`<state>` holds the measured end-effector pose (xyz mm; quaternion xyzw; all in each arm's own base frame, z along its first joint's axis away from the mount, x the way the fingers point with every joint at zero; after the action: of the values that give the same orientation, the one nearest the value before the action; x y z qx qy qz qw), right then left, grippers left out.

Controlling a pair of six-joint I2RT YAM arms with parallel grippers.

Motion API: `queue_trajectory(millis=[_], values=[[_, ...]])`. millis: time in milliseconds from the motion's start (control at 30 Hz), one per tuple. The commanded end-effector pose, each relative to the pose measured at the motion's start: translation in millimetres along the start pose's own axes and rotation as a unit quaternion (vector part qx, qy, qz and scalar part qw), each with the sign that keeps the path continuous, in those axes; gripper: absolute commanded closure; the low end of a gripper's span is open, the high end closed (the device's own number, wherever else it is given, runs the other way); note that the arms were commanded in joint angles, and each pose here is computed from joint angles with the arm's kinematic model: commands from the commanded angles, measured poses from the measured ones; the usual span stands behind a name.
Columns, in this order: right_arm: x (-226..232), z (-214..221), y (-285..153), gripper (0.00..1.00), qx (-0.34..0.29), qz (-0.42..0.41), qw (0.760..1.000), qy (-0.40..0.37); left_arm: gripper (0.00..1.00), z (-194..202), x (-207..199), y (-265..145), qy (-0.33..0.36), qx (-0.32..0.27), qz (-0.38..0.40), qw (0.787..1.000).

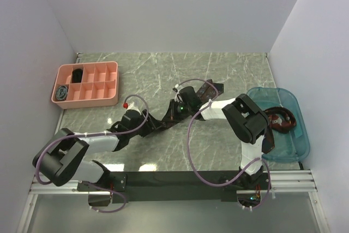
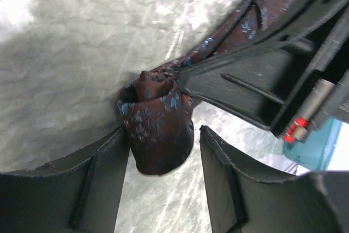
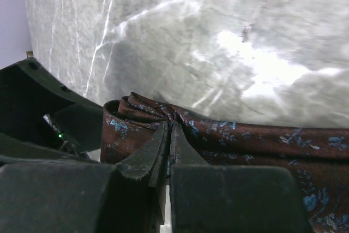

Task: Roll the ties
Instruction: Roll the tie

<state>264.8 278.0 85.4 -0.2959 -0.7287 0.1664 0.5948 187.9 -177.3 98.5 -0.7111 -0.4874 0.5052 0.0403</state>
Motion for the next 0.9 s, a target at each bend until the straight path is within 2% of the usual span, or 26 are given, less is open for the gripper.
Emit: queue_trajectory(millis=[0,300,433,633,867], values=[[1.9,4.6,4.5,1.00,-0.010,0.022,0.999,-0.029,0.42,-5.1,-7.1,6.1,-0.009,-0.017,-0.001,1.000],[-16.7,20.0,15.4,1.00,0.004,0.020,0.999,-0.025,0.48,6.0,4.9,7.1,-0.032,-0.014,-0.001,0.999],[-20.9,23.6,18.5,1.00,0.003,0.025,0.999,-0.035,0.47,5.6,5.9,2.8,-0.036,-0.017,-0.009,0.999],[-24.6,25.6,19.8,1.00,0.000,0.029,0.999,-0.045,0.43,-6.2,-1.5,-9.4,-0.031,-0.055,-0.012,0.998],[-26.2,27.0,20.4,1.00,-0.003,0.032,0.998,-0.055,0.45,-6.9,5.7,-6.7,-0.042,-0.047,-0.027,0.998]])
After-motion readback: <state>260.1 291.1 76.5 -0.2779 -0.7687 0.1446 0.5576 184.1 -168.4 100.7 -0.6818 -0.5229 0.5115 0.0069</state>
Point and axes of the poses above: each gripper's point midway between its finger pads, its own y axis out along the fingers, its own x axis along the line the jaws close on, z = x × y, the point moved 10 cm from there along -y, back along the fingers, and after that the axes turned 9 degrees about y, right-handed, at the moved point
